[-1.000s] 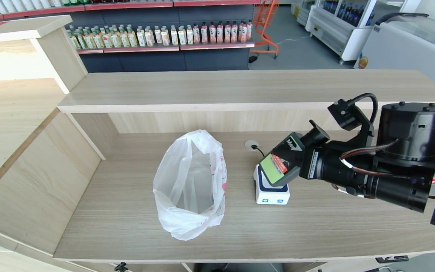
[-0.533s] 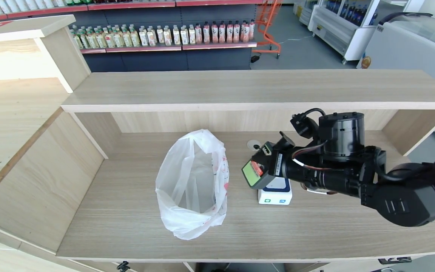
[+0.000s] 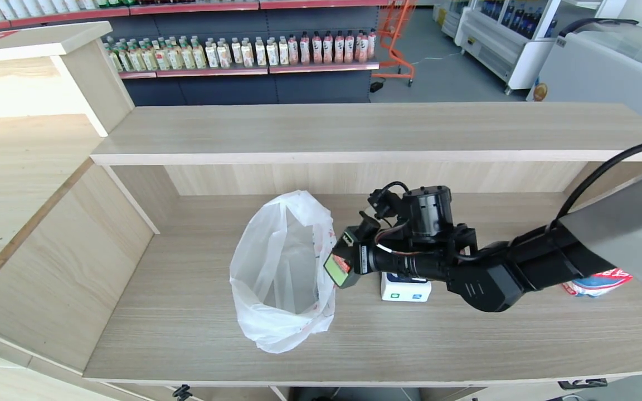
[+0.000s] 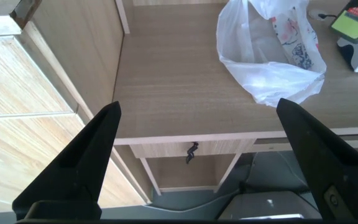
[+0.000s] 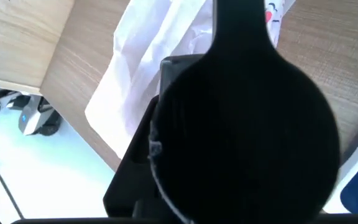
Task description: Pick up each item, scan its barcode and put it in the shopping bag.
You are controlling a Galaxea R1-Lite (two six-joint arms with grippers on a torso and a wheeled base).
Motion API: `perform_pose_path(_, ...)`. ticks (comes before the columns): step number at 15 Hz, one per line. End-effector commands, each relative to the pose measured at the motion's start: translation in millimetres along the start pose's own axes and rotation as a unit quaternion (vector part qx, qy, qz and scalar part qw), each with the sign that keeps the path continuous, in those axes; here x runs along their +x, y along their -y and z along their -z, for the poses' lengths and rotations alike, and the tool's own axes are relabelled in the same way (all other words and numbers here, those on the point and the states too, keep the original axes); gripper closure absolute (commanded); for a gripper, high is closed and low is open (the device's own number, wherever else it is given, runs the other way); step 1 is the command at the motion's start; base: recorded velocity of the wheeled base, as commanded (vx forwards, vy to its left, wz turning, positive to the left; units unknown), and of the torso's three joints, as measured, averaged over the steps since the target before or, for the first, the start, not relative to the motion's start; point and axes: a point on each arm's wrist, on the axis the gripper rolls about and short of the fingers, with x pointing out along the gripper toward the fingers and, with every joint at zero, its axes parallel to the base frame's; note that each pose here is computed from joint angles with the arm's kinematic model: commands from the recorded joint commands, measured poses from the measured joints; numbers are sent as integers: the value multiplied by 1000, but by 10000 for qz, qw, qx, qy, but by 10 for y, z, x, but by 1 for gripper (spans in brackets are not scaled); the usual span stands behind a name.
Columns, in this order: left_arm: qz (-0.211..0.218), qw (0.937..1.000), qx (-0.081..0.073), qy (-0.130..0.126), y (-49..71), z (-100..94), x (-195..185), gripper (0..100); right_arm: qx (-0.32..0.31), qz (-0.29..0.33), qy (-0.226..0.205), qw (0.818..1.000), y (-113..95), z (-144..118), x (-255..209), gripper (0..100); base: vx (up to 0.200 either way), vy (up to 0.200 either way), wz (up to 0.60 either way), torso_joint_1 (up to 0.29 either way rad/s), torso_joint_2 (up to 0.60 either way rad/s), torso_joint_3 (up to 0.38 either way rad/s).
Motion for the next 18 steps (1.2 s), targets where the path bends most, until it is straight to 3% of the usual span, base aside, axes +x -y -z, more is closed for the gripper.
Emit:
perform_pose_path(1,-2,10000,-1,-8,0,0,1,0,-422,-228,-149,9987,-53,151,358,100,0,0,0,0,0,0)
perform_pose_path(4,-2,10000,-1,-8,0,0,1,0,-1233,-813,-44,9890,-172,155,608,100,0,0,0,0,0,0)
perform_pose_path(8,-2,10000,-1,-8,0,0,1,0,-2238,-849,-116,9708,-116,332,812,100,0,0,0,0,0,0)
perform_pose_path(15,-9,10000,-1,-8,0,0,1,0,-2954,-801,100,9519,-36,454,925,100,0,0,0,0,0,0)
perform_pose_path(16,-2,10000,0,0,0,0,0,0,-2961,-792,138,9518,-31,444,924,0,0,0,0,0,0,0)
perform_pose_path(18,-2,10000,-1,-8,0,0,1,0,-2848,-772,269,9551,-33,355,865,0,0,0,0,0,0,0)
